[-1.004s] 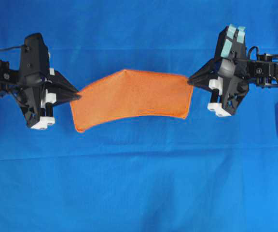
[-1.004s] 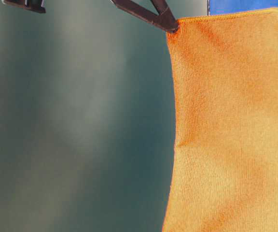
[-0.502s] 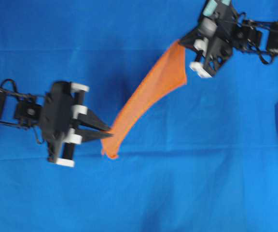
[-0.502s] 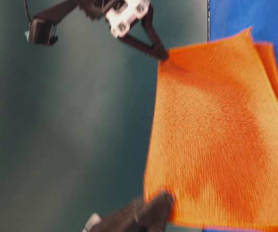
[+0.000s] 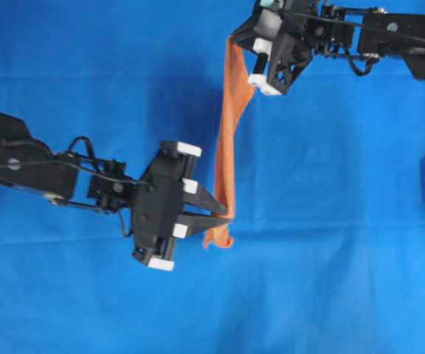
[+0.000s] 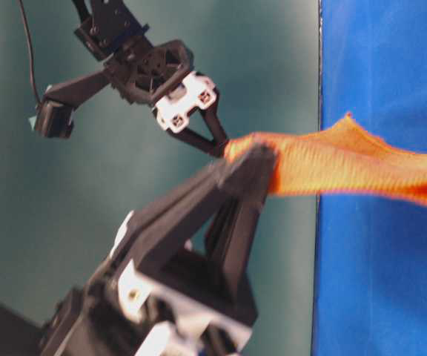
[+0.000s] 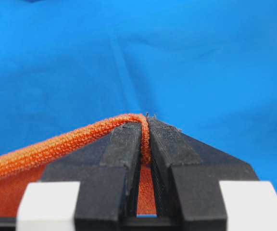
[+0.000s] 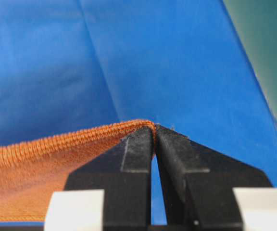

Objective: Fold the orange towel.
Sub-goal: 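Lift the towel and swing the left end over toward the right gripper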

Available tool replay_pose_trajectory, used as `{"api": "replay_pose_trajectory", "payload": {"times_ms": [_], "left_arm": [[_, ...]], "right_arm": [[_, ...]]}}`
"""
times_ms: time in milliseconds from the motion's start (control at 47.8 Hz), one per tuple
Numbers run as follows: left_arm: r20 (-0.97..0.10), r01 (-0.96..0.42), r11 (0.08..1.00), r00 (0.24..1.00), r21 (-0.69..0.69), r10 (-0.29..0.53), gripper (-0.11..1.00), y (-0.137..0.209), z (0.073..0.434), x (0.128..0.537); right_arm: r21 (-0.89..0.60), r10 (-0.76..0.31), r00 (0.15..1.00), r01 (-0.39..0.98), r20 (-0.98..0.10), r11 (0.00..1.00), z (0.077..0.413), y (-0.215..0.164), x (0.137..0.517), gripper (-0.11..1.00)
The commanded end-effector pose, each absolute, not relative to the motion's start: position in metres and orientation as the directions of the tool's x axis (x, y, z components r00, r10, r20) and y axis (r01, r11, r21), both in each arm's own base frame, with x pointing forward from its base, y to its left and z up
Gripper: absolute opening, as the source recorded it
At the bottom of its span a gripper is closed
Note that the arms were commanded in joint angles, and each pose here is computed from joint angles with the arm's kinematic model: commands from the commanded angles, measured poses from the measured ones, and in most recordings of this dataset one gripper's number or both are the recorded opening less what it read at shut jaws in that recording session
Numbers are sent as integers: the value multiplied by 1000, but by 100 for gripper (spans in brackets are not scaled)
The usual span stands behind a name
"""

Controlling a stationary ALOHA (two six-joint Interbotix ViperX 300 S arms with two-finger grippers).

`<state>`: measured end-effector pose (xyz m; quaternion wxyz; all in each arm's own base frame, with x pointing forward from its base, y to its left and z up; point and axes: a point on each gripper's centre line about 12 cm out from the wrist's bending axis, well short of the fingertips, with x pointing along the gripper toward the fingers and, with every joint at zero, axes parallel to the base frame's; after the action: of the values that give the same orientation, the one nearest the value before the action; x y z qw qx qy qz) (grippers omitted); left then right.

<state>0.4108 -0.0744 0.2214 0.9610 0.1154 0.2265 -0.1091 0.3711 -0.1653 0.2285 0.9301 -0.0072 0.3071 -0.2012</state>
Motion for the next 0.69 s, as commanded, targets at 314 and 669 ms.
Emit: {"api": "replay_pose_trajectory", "payload": {"times_ms": [314, 669], "left_arm": [[-361, 269, 943, 914, 195, -185, 2, -92, 240, 449], [-331, 228, 954, 931, 196, -155, 2, -87, 227, 514]], "right_arm": [[-152, -455, 709, 449, -540, 881, 243, -189, 335, 4], [-156, -466, 687, 465, -558, 872, 238, -168, 285, 4]]}}
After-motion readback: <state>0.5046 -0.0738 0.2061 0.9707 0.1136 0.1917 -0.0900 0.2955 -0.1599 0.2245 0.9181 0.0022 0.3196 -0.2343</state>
